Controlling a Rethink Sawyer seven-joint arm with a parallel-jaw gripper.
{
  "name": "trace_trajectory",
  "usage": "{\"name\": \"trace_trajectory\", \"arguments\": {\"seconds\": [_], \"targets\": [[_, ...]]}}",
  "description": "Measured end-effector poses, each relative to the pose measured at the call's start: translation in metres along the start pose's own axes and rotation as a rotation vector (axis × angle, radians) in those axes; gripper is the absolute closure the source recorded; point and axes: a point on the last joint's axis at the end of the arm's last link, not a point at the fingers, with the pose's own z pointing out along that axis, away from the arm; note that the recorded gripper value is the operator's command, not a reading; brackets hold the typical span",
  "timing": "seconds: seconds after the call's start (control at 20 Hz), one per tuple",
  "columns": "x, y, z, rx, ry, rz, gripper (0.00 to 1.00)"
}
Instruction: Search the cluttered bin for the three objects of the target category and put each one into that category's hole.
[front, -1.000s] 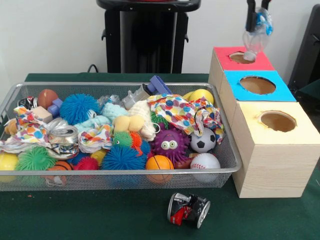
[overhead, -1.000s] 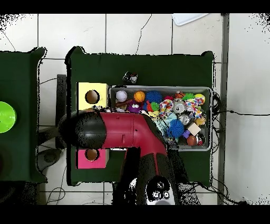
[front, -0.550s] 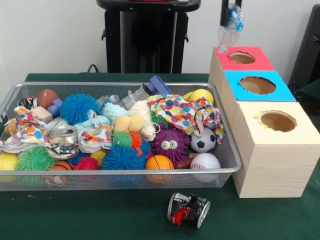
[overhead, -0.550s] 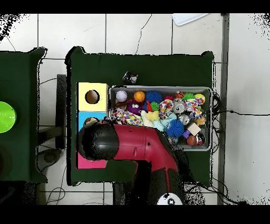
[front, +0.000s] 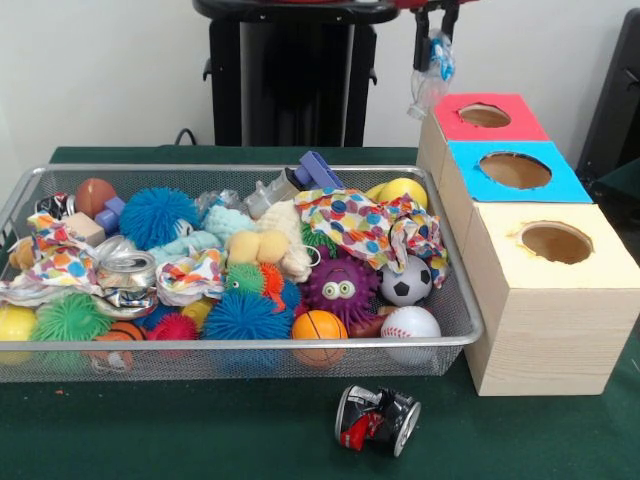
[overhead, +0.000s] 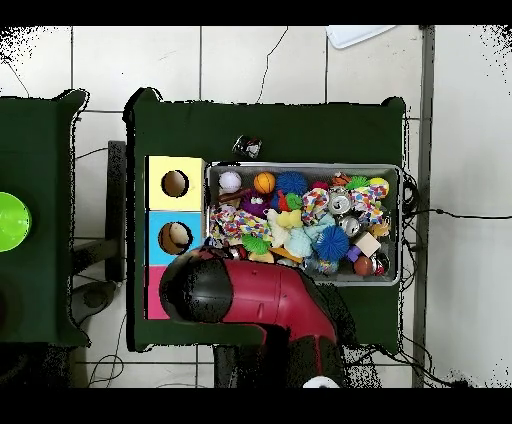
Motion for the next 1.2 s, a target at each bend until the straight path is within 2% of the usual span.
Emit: {"name": "trace_trajectory", "arguments": {"seconds": [0.3, 0.55, 1.2], "targets": [[0.016, 0.026, 0.013, 0.019, -0.010, -0.018, 1.00], [0.022, 0.048, 0.017, 0.031, -0.017, -0.047, 1.00], [0.038, 0.082, 0.030, 0.035, -0.003, -0.070, 1.00]]}}
